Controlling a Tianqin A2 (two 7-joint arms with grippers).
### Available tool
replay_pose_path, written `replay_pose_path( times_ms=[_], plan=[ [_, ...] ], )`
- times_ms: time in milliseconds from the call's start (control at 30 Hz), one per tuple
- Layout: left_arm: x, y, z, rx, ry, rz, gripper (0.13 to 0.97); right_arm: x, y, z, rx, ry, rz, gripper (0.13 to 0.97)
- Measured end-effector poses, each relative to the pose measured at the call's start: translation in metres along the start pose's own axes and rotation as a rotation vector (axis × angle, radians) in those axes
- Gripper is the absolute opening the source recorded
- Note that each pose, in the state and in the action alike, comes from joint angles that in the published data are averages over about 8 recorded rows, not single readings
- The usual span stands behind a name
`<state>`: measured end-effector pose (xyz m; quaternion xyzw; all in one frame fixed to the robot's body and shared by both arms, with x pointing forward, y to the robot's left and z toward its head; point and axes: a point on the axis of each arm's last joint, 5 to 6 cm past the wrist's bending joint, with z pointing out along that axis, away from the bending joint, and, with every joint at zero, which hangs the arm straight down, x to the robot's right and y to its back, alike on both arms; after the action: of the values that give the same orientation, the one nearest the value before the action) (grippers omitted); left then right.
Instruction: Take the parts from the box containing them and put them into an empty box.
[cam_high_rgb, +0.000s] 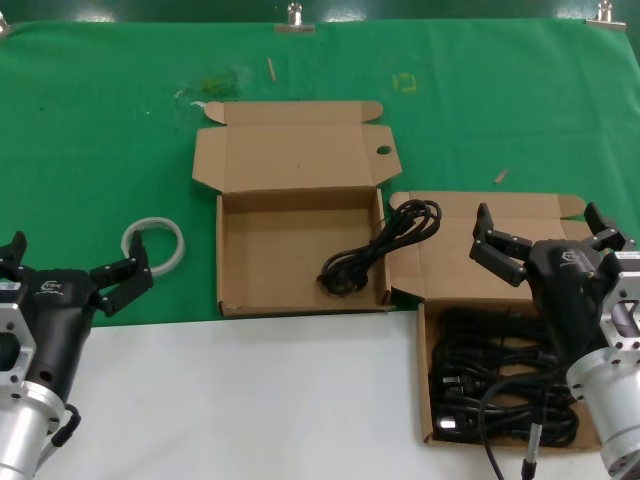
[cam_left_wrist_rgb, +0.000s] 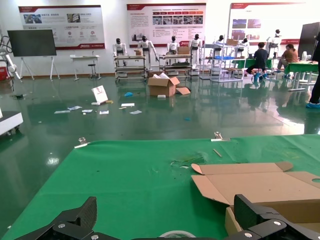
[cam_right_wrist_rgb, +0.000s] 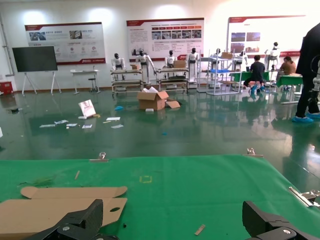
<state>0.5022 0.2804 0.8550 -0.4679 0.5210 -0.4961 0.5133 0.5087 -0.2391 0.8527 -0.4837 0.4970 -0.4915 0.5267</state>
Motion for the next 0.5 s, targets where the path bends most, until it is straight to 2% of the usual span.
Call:
replay_pose_path(
  times_ms=[500],
  plan=[
    [0.0000,0.0000,0.0000,0.000,0.000,0.000,0.965,0.0000,0.0000,0.0000,0.000,0.000,0.000,0.966]
  ],
)
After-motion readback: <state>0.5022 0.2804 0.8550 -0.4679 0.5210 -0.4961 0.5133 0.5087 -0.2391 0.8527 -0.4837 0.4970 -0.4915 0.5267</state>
